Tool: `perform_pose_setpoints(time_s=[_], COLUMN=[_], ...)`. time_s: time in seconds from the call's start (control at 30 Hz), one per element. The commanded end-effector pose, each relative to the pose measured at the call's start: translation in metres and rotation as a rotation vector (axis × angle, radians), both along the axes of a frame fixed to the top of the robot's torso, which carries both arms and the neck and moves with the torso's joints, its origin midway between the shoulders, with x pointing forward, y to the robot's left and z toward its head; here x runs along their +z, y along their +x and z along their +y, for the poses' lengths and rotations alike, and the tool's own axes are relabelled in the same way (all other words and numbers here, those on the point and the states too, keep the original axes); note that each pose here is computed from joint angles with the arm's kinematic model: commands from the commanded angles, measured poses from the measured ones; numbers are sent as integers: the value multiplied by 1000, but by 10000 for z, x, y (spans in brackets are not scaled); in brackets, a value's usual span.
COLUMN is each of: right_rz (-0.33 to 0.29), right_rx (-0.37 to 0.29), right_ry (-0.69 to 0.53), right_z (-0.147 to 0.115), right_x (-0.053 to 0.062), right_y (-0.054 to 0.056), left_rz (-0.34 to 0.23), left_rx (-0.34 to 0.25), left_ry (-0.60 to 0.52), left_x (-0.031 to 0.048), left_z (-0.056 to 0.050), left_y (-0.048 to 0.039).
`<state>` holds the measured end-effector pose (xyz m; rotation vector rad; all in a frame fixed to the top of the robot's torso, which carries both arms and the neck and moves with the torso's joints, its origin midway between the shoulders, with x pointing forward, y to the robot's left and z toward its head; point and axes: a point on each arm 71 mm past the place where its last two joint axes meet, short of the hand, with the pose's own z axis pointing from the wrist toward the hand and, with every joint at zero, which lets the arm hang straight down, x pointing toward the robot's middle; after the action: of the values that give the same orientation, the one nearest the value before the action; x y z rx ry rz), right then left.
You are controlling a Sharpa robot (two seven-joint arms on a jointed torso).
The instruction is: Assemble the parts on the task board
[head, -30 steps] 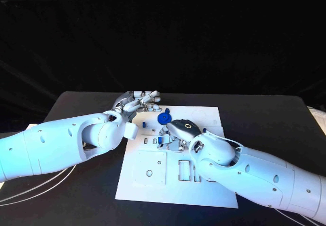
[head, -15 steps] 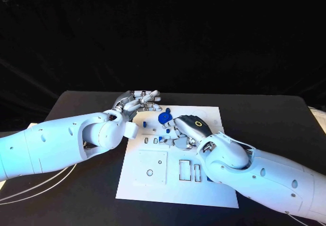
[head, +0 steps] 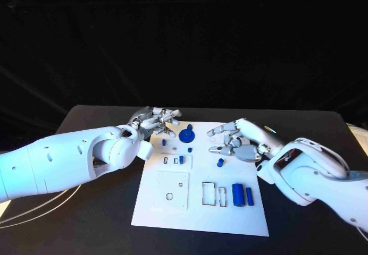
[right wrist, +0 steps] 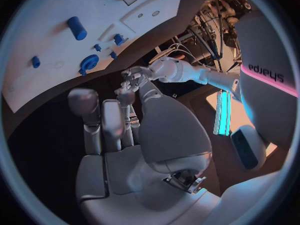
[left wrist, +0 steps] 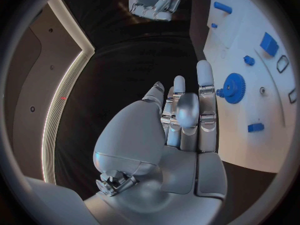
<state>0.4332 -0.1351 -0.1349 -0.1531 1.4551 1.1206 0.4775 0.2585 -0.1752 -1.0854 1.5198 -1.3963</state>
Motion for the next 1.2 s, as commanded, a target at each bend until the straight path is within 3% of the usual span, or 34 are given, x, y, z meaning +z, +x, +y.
perform_pose_setpoints(time_s=[0.03, 0.27, 0.33, 0.43, 0.77, 1.2], right_rz=[314, 459, 476, 477, 470, 474], right_rx=[-9, -98, -132, -166, -207, -210], right_ry=[236, 373, 413, 442, 469, 461], right_z=[-247, -751, -913, -1035, -1138, -1114], right_x=[17, 84, 92, 97, 101, 85], right_y=[74, 267, 338, 390, 448, 473], left_rz=[126, 221, 251, 269, 283, 287], left_rx=[-190, -296, -303, -282, -216, -215], left_ry=[331, 691, 814, 903, 1008, 1034], left_x=[-162, -256, -253, -217, -140, -140], left_z=[-41, -9, 5, 12, -67, -232], left_y=[-79, -169, -184, -178, -159, -122])
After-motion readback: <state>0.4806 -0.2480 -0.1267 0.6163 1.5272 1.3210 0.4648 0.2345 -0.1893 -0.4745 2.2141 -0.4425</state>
